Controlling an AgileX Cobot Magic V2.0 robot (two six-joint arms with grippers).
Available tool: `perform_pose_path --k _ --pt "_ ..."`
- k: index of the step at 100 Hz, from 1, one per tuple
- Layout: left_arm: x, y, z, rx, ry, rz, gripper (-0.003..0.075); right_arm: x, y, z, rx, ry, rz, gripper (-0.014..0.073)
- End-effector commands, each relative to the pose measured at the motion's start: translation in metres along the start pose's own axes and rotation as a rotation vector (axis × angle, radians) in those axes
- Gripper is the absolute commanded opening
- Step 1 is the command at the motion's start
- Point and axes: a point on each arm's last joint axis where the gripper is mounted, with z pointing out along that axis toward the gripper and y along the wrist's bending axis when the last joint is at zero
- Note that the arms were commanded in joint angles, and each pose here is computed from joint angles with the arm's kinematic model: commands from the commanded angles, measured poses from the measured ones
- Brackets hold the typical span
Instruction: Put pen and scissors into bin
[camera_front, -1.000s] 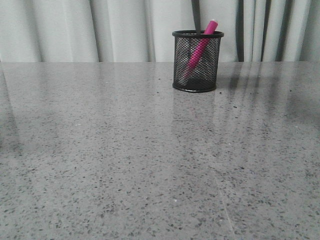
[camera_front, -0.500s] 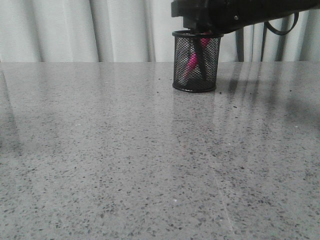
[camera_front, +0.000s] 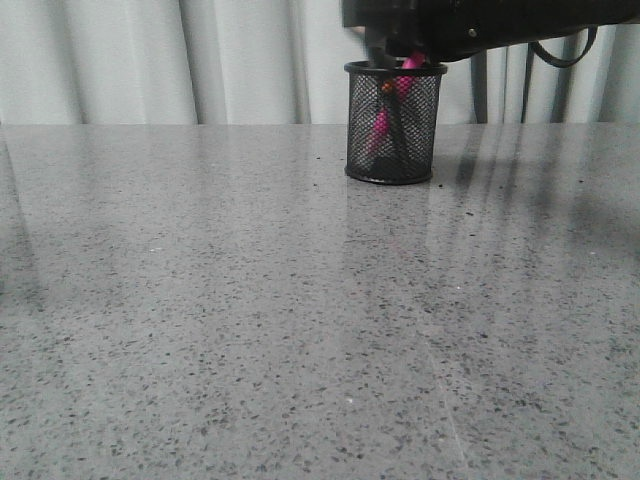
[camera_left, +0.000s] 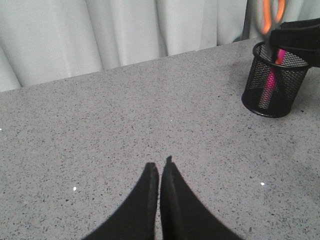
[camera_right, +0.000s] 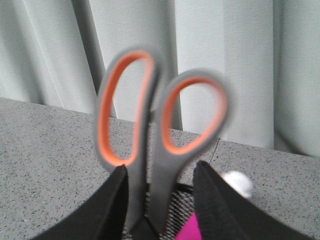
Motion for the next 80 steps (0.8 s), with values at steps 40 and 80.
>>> perform_pose_path --k 40,80 --pt "-0.013 0.003 -0.005 -0.033 -0.066 -0.029 -0.0019 -0.104 0.002 -0.059 -0.002 -0.323 -0.061 0.0182" --pt "-0.011 0.007 -0.017 -0.141 -0.143 -0.028 -0.0019 -0.122 -0.027 -0.151 0.122 -0.299 -0.128 -0.0076"
